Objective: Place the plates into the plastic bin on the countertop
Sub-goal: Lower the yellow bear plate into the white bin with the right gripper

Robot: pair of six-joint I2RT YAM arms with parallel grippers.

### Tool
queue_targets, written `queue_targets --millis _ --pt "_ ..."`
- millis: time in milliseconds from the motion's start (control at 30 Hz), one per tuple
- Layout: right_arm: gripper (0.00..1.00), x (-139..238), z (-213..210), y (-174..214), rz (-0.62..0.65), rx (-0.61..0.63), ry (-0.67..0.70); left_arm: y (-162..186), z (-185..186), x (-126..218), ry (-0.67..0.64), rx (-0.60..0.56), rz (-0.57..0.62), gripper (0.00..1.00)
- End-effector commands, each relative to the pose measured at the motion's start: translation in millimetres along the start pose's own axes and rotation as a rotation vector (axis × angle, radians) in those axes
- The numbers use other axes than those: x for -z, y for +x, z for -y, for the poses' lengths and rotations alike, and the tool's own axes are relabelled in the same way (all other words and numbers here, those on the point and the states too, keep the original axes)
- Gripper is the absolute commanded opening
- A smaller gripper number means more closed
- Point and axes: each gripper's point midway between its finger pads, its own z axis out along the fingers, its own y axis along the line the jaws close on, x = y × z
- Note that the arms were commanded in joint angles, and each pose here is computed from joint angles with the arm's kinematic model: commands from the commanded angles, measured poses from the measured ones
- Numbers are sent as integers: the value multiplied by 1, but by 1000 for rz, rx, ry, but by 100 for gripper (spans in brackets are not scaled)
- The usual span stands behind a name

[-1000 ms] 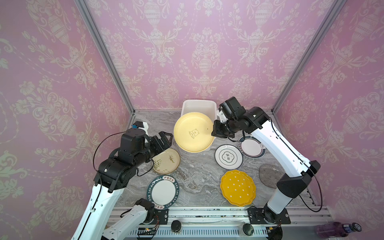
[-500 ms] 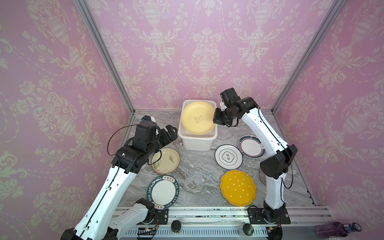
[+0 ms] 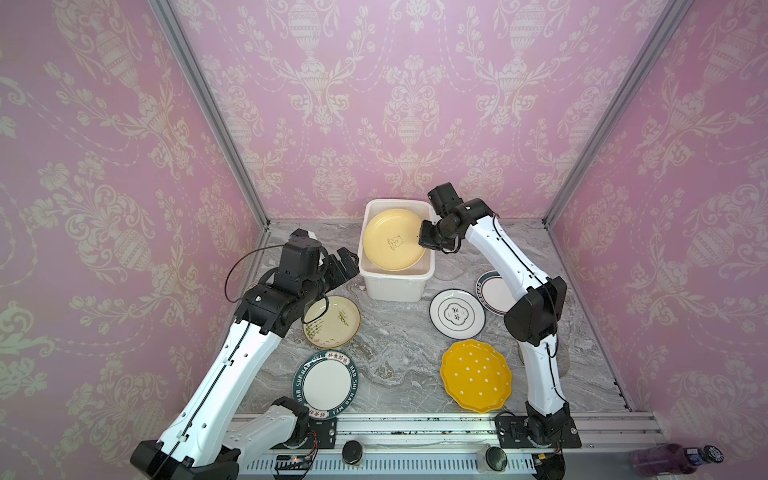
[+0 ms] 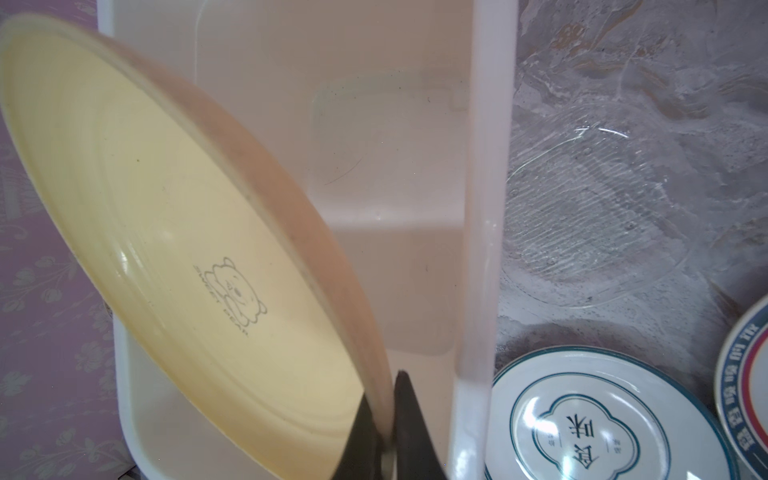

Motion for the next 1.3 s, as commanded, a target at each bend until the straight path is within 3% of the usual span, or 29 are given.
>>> queue_targets --millis 0,367,967,1067,1267 --pt "0 0 1 -4 19 72 31 3 -2 -7 -8 -22 -11 99" --pt "0 -1 6 9 -5 194 107 10 -7 -15 -23 -25 -41 99" --pt "0 -48 14 35 -93 334 231 18 -9 -21 -20 -22 -79 99" --pt "8 -52 19 39 -112 346 255 17 -9 -21 -23 -23 -80 99" --pt "13 -59 25 46 -138 370 284 18 -11 -19 -24 -14 -80 99"
